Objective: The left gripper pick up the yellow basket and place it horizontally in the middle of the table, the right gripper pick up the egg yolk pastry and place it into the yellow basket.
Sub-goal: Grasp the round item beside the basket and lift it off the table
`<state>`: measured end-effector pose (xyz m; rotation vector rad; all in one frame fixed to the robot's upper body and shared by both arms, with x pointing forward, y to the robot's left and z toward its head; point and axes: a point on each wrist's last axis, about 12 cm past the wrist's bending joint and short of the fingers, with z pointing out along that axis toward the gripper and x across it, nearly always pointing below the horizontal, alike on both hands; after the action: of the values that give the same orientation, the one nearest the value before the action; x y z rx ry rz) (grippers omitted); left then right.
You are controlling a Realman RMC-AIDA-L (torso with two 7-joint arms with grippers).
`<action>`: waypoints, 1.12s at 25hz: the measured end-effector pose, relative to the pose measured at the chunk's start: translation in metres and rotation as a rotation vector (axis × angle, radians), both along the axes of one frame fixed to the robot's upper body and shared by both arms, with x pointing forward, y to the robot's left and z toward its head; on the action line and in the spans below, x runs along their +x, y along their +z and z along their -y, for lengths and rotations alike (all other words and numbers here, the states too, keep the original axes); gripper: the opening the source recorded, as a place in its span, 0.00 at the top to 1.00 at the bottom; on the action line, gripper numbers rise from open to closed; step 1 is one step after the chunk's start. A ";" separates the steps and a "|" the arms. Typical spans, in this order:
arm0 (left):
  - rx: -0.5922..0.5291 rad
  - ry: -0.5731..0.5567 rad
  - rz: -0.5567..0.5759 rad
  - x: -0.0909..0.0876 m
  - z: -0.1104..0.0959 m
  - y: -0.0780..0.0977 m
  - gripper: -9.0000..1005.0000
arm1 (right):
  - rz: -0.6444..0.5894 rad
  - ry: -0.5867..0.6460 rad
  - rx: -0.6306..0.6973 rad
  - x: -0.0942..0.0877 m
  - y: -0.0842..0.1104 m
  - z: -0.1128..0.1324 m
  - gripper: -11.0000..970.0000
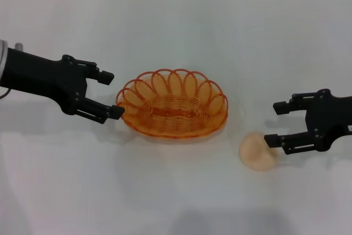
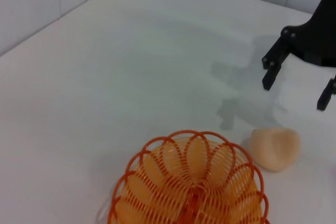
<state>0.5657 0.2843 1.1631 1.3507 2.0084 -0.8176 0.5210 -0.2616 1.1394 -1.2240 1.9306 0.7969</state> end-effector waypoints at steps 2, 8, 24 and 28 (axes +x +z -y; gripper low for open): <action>-0.003 -0.002 0.001 0.000 0.001 0.000 0.12 | -0.009 -0.004 -0.011 0.002 -0.004 -0.002 0.22; -0.008 -0.003 -0.003 0.001 0.004 0.001 0.12 | -0.055 -0.027 -0.078 0.009 -0.008 -0.006 0.22; -0.014 -0.001 -0.012 0.001 0.007 0.000 0.12 | -0.086 0.012 -0.218 0.015 0.000 -0.043 0.22; -0.015 -0.001 -0.011 0.001 0.007 0.000 0.12 | -0.084 0.010 -0.241 0.016 -0.002 -0.047 0.22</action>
<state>0.5669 0.2772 1.1631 1.3417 2.0069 -0.8404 0.5372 -0.2147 1.1372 -1.3606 2.1387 0.6433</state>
